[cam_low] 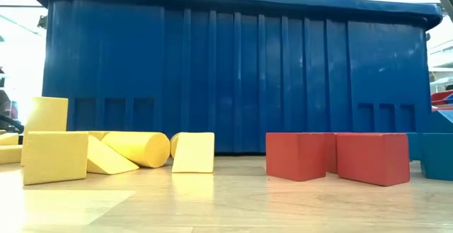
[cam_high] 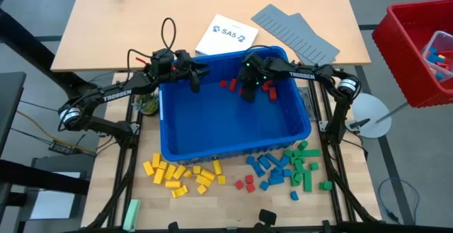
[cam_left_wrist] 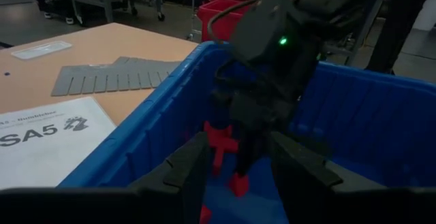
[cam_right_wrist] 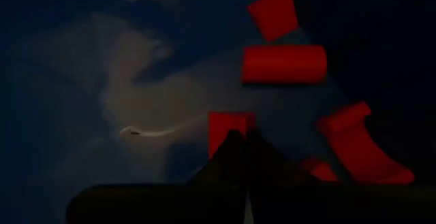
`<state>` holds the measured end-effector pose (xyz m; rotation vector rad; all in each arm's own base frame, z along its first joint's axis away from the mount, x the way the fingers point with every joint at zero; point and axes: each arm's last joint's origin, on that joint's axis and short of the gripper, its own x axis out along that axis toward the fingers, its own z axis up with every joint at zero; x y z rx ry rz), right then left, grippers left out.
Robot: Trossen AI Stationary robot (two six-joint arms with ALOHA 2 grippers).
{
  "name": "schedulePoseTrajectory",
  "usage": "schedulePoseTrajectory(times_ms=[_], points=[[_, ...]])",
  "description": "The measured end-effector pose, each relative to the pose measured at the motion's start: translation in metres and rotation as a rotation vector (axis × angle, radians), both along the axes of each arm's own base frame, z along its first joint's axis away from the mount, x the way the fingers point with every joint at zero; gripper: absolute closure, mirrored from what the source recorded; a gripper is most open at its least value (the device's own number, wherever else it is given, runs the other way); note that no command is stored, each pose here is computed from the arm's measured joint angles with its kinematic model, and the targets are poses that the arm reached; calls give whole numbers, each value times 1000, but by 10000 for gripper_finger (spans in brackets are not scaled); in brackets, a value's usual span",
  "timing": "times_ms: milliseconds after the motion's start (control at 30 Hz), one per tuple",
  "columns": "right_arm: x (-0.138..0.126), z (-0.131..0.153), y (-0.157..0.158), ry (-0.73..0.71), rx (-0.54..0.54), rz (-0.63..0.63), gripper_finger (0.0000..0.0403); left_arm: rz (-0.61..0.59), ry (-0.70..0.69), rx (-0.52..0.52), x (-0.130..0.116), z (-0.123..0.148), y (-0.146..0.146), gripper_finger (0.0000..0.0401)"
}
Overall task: Sort blocks
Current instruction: Remove the red block from the blue bin
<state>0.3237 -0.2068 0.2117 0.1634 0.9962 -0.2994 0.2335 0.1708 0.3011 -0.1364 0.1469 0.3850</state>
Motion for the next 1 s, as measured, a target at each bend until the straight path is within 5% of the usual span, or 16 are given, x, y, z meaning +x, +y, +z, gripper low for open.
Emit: schedulePoseTrajectory(times_ms=[233,667,1000], points=[[-5,43,35,-55,-32,71,402,0,0,0,0,0,0,238],[-36,148,162,-386,-70,324,402,0,0,0,0,0,0,238],[-50,164,279,-485,67,513,403,0,0,0,0,0,0,238]])
